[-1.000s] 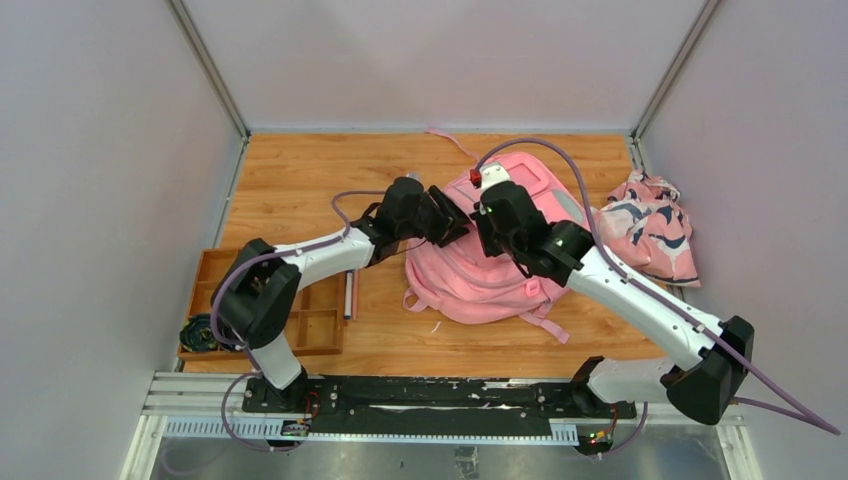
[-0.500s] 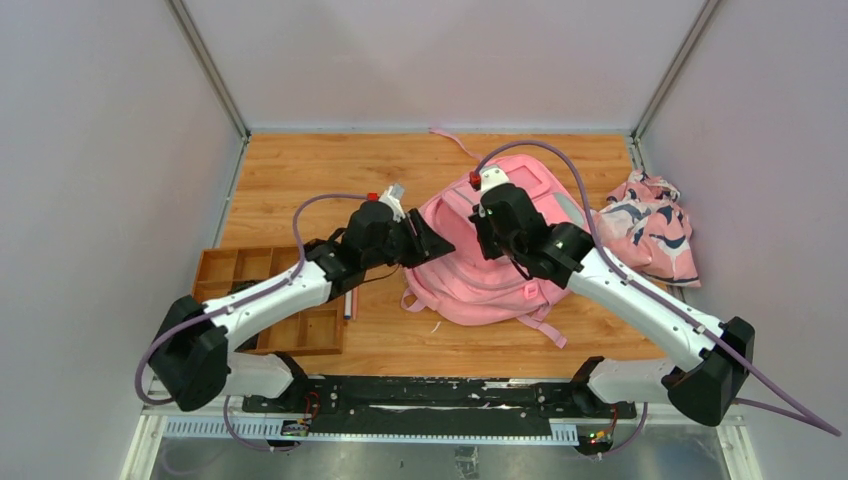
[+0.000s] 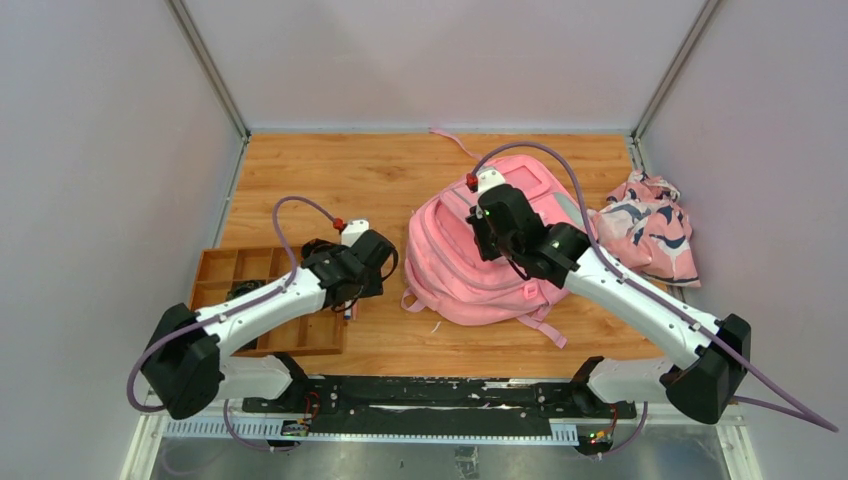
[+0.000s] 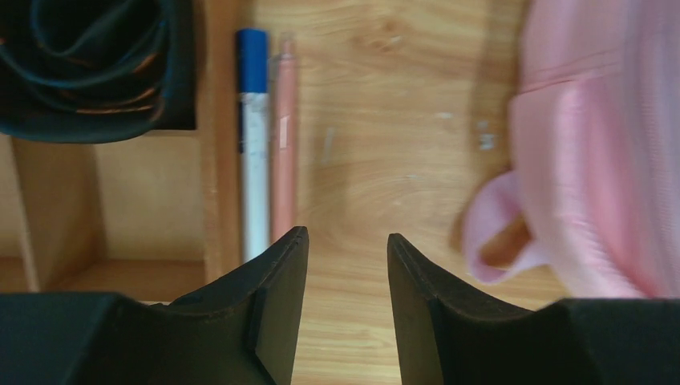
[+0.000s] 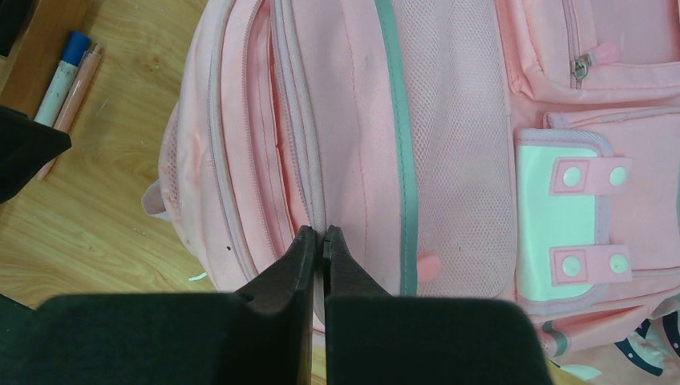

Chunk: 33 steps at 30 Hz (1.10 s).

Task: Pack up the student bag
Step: Place the stationery in the student bag, then pick up the stationery from the center of the board.

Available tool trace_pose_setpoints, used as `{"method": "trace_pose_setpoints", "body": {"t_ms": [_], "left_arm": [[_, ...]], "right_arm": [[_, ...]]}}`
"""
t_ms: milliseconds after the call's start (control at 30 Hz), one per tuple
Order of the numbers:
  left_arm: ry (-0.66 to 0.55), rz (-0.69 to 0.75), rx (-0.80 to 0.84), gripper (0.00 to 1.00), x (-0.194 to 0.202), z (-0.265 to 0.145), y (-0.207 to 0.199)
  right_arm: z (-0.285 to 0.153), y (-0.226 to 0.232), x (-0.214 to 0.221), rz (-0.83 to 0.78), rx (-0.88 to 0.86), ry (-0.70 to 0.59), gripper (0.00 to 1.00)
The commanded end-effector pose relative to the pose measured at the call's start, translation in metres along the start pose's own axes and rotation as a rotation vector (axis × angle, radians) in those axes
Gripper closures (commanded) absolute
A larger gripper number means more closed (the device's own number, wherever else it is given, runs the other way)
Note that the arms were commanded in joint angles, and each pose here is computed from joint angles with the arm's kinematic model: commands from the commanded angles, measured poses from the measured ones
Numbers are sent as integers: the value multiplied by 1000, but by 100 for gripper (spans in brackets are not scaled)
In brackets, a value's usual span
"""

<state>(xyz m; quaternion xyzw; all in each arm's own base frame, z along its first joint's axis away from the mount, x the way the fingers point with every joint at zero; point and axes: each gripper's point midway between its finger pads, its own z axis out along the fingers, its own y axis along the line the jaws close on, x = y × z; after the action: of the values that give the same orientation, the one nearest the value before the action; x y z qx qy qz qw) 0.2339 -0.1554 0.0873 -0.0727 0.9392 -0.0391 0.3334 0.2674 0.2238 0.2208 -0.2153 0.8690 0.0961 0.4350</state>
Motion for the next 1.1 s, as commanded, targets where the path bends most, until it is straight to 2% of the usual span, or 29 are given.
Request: {"method": "trace_pose_setpoints", "body": {"t_ms": [0, 200, 500, 833, 1067], "left_arm": [[30, 129, -194, 51, 10, 11, 41], [90, 191, -207, 51, 20, 27, 43], [175, 178, -122, 54, 31, 49, 35], [193, 174, -107, 57, 37, 58, 31], [248, 191, -84, 58, 53, 74, 27]], "right_arm": [[-2, 4, -16, 13, -19, -56, 100], [0, 6, -13, 14, -24, -48, 100], [2, 8, -15, 14, -32, -44, 100], [4, 9, -16, 15, -33, -41, 100], [4, 9, -13, 13, -34, -38, 100]]}}
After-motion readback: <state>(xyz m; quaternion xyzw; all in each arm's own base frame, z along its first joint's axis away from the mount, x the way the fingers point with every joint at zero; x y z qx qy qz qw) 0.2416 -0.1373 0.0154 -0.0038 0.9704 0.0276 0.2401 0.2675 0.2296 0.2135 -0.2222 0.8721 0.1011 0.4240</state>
